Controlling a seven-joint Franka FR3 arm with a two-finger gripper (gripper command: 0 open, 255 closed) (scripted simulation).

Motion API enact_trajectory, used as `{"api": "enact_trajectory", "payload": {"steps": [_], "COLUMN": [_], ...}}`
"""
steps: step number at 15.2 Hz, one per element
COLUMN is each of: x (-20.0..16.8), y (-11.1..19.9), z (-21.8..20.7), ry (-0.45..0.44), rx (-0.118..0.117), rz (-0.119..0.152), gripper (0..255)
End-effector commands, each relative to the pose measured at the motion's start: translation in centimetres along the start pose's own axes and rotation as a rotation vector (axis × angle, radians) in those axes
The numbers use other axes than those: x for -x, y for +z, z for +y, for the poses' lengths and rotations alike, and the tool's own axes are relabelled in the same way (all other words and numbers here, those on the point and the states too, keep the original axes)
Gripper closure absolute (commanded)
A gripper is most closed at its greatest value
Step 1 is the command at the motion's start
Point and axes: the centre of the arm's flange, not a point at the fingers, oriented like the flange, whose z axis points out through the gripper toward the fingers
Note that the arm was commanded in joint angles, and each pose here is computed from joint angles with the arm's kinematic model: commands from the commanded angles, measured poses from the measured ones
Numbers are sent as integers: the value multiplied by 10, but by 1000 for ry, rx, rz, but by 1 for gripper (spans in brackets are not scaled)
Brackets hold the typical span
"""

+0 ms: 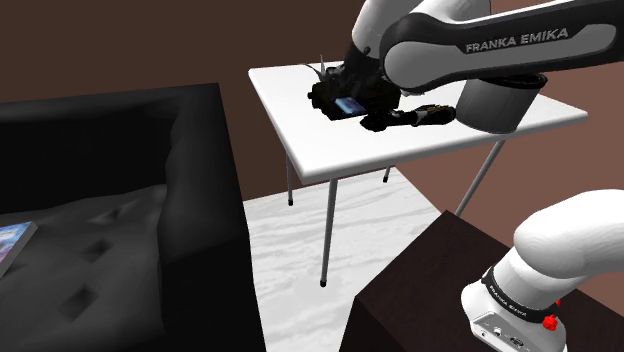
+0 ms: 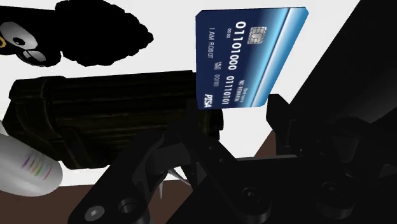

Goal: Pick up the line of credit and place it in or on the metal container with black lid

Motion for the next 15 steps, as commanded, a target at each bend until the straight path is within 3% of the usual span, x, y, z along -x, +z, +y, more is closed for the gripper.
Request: {"api": "enact_trajectory", "payload": {"steps": [1, 15], "x": [-6, -47], "y": [-8, -70], "z": [0, 1], "ry": [0, 0], "rx": [0, 0], "rz": [0, 0], "gripper": [255, 255]}}
